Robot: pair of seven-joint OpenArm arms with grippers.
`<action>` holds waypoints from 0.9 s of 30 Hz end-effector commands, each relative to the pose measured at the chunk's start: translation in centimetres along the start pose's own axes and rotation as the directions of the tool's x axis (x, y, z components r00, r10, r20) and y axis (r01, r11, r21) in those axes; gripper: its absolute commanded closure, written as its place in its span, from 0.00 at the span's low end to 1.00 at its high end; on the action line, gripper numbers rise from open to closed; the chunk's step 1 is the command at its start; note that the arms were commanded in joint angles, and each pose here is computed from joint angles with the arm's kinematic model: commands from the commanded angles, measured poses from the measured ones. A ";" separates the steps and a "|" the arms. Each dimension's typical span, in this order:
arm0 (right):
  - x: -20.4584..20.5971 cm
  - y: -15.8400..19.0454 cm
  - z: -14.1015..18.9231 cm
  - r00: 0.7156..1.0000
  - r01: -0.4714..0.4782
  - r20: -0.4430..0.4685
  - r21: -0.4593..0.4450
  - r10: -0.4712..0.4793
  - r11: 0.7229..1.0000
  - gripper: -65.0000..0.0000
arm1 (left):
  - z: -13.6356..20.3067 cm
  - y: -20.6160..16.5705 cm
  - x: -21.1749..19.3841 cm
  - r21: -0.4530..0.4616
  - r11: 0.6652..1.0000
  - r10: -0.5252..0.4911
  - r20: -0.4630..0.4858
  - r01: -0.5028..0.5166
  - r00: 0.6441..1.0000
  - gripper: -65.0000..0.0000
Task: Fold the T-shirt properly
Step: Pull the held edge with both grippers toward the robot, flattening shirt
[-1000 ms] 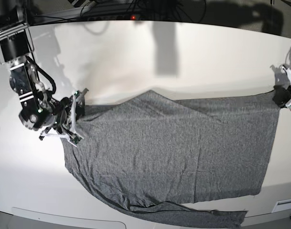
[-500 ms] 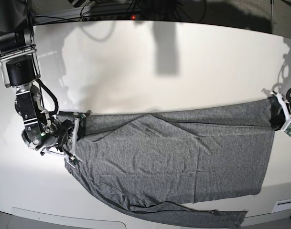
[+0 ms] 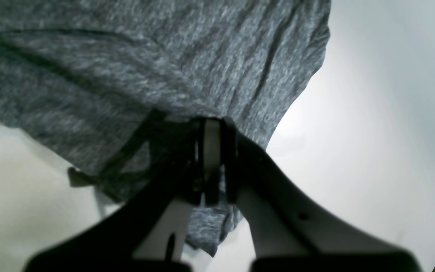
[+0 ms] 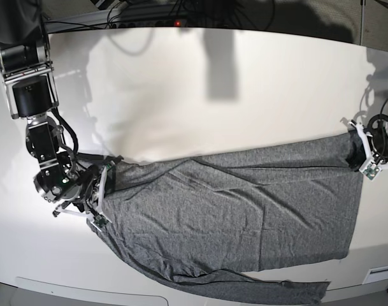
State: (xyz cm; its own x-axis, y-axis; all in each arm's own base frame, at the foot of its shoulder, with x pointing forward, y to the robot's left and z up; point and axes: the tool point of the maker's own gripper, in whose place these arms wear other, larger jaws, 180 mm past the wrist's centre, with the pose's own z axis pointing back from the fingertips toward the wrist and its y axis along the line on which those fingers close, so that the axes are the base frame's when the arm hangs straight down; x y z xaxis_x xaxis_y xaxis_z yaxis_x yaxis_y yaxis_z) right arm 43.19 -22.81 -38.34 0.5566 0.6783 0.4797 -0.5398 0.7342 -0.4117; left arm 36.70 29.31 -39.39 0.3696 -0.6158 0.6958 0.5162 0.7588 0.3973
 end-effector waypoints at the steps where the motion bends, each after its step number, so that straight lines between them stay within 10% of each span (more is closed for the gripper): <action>1: 1.5 -2.4 0.8 0.999 0.001 0.039 -0.057 0.002 0.998 1.00 | 0.4 2.2 1.6 0.046 0.999 -0.012 0.049 0.010 0.999 1.00; 3: 1.5 -2.5 0.8 0.999 0.001 0.037 -0.058 0.001 0.998 1.00 | 0.4 2.2 1.6 0.046 0.999 -0.013 0.047 0.011 0.999 1.00; 8: 1.8 -3.0 0.9 0.999 0.020 0.052 -0.082 -0.016 0.996 0.56 | 0.5 2.4 1.5 0.056 0.998 0.002 0.045 -0.005 0.999 0.69; 15: 4.3 -4.7 1.7 0.982 0.148 0.132 -0.110 -0.133 0.983 0.57 | 0.9 5.1 2.3 0.137 0.961 0.231 0.091 -0.242 0.969 0.69; 22: 3.1 -2.6 1.7 0.971 0.237 0.045 -0.011 -0.237 0.971 1.00 | 0.9 4.4 3.0 0.037 0.833 0.543 0.132 -0.551 0.829 1.00; 27: 2.1 -1.7 1.1 0.973 0.225 0.061 -0.011 -0.224 0.974 1.00 | 0.5 2.8 2.6 0.005 0.792 0.604 0.133 -0.610 0.785 1.00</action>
State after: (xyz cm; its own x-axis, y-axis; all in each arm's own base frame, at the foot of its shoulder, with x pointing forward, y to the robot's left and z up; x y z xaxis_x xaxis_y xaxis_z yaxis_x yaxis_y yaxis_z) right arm 43.08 -22.12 -37.91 0.6538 0.4990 0.5687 -0.4197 0.8646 -0.2762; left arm 37.68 29.48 -38.03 0.5474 -0.0057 0.8369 0.1771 0.9781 -0.1091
